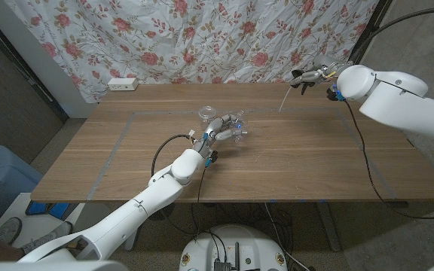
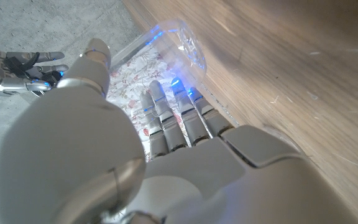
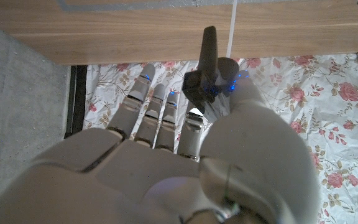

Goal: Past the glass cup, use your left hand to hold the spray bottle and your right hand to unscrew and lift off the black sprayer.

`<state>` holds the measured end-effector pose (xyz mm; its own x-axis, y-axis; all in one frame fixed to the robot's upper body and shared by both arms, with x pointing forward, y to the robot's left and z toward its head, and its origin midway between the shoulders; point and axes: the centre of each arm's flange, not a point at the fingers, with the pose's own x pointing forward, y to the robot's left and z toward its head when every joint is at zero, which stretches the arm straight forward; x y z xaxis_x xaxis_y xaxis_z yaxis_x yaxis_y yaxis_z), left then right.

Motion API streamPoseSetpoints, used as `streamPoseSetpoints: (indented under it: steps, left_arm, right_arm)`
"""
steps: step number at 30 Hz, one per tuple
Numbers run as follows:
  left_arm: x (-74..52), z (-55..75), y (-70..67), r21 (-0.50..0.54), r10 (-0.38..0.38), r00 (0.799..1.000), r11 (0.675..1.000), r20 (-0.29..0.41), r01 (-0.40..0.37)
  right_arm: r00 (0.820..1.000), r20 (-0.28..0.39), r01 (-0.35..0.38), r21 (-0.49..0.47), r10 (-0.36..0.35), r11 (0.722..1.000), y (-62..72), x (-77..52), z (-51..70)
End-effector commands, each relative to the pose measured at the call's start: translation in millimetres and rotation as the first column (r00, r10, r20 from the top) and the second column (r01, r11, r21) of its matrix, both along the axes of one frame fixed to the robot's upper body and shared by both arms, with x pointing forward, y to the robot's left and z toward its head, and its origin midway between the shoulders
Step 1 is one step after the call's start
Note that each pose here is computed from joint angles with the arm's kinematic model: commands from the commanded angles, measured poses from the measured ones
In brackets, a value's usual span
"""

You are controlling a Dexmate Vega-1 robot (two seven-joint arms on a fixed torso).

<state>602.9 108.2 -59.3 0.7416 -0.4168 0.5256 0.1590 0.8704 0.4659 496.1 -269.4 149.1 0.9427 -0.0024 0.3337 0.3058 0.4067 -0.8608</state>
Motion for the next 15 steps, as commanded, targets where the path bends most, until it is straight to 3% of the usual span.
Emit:
streamPoseSetpoints:
  steps: [1,15]
  left_arm:
    - [2.4,-1.8,2.4,-0.012,0.002,1.0,1.0,-0.009,-0.003]
    - [4.8,-5.3,3.7,-0.011,0.003,1.0,1.0,-0.025,-0.004]
  right_arm:
    - [0.999,-0.043,-0.02,0.022,0.021,1.0,0.0,25.8,-13.0]
    - [0.997,-0.07,-0.029,0.051,0.032,0.998,3.2,49.0,-26.1]
